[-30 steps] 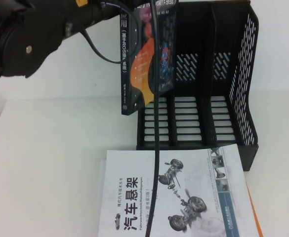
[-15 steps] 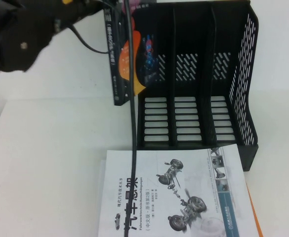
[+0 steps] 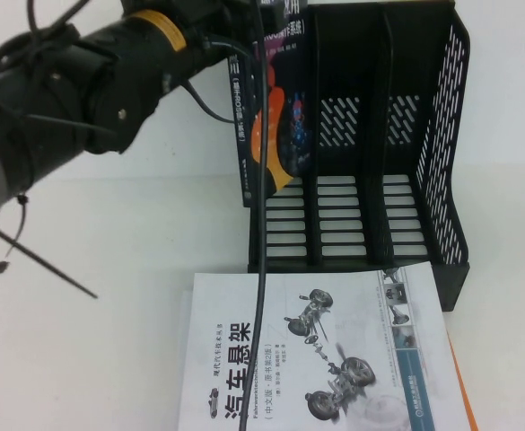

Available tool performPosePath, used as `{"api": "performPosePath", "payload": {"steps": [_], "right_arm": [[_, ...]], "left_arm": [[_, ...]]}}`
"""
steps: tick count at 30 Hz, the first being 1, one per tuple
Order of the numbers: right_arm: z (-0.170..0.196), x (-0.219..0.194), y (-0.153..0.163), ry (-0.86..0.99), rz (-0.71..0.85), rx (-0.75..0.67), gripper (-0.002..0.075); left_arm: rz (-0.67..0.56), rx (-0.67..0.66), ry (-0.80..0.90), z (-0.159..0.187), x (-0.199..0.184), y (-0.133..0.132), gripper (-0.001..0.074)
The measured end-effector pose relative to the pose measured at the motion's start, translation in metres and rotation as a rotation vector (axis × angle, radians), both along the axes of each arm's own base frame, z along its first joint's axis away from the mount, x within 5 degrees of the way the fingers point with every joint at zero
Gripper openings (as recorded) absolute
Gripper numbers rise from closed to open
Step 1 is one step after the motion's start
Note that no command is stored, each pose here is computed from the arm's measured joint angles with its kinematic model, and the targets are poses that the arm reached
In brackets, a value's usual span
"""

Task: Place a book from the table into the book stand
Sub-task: Place the book on the book shelf

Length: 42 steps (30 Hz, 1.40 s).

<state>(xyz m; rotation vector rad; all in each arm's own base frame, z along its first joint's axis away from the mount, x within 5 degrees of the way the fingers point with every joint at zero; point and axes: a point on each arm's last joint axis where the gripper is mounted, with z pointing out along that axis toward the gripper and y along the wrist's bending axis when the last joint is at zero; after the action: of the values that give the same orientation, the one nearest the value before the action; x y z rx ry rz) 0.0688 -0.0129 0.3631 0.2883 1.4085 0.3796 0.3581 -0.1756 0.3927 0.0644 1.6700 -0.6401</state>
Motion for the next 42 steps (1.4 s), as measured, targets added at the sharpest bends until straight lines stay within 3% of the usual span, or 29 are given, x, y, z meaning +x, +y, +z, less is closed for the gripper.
{"api": "performPosePath", "payload": {"steps": [12,25,28,38,40,42], "right_arm": [[0.0,0.0,0.0,-0.001,0.002,0.0,-0.0001],[0.001,0.0,0.002,-0.008,0.021,-0.003,-0.0001],[0.001,-0.001,0.003,-0.016,0.037,-0.004,-0.0001],[0.004,-0.002,0.009,-0.042,0.102,-0.013,-0.0001],[0.004,-0.002,0.011,-0.051,0.126,-0.016,-0.0001],[0.005,-0.003,0.014,-0.061,0.151,-0.019,-0.0001]], "left_arm": [[0.025,-0.012,-0.035,-0.034,0.026,-0.014,0.0108],[-0.105,0.158,0.024,-0.1,0.026,-0.078,0.0108],[-0.12,0.189,0.093,-0.115,0.027,-0.081,0.0108],[-0.13,0.204,0.124,-0.115,0.026,-0.08,0.0109],[-0.134,0.214,0.137,-0.115,0.026,-0.08,0.0147],[-0.145,0.232,0.177,-0.118,0.024,-0.079,0.0277]]}}
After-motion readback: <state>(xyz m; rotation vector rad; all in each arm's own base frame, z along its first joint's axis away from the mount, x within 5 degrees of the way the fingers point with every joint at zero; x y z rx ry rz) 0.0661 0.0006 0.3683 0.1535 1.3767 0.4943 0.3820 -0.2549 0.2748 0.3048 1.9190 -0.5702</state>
